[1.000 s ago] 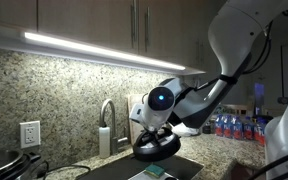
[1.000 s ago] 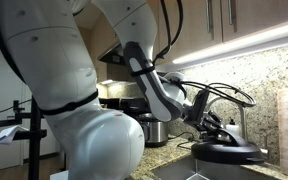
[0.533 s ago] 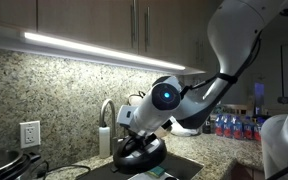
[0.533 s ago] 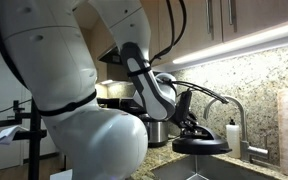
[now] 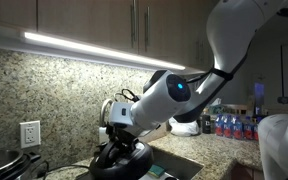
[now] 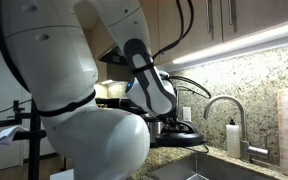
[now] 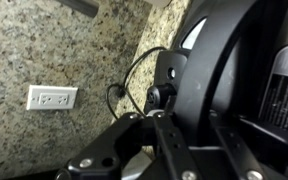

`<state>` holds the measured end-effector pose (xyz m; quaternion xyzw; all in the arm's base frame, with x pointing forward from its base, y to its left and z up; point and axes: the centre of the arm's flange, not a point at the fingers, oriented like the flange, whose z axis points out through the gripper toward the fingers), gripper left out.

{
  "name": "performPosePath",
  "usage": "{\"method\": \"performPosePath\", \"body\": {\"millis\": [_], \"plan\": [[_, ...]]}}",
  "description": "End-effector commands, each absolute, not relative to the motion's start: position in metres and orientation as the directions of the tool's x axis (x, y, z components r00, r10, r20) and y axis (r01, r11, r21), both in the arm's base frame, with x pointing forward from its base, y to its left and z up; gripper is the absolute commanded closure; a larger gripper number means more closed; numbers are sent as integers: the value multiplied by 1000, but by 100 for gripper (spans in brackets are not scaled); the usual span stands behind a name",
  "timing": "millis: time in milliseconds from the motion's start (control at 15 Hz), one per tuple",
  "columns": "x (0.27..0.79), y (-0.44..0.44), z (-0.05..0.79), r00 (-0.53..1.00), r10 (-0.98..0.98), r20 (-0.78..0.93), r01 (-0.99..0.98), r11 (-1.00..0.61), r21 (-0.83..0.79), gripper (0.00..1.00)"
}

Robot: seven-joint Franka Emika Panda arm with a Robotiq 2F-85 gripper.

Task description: Put the black lid on the rice cooker.

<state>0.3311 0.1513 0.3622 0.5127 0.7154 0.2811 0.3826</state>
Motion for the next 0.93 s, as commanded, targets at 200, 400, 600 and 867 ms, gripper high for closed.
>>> {"method": "performPosePath", "body": {"millis": [200,400,600,867], "plan": [[317,155,431,-423,890,-171,378,345,859,98],[317,158,420,-391,905,-166,430,339,837,90],[319,150,428,-371,915,-159,421,318,849,90],[322,154,429,-410,899,-151,412,331,849,98]]}}
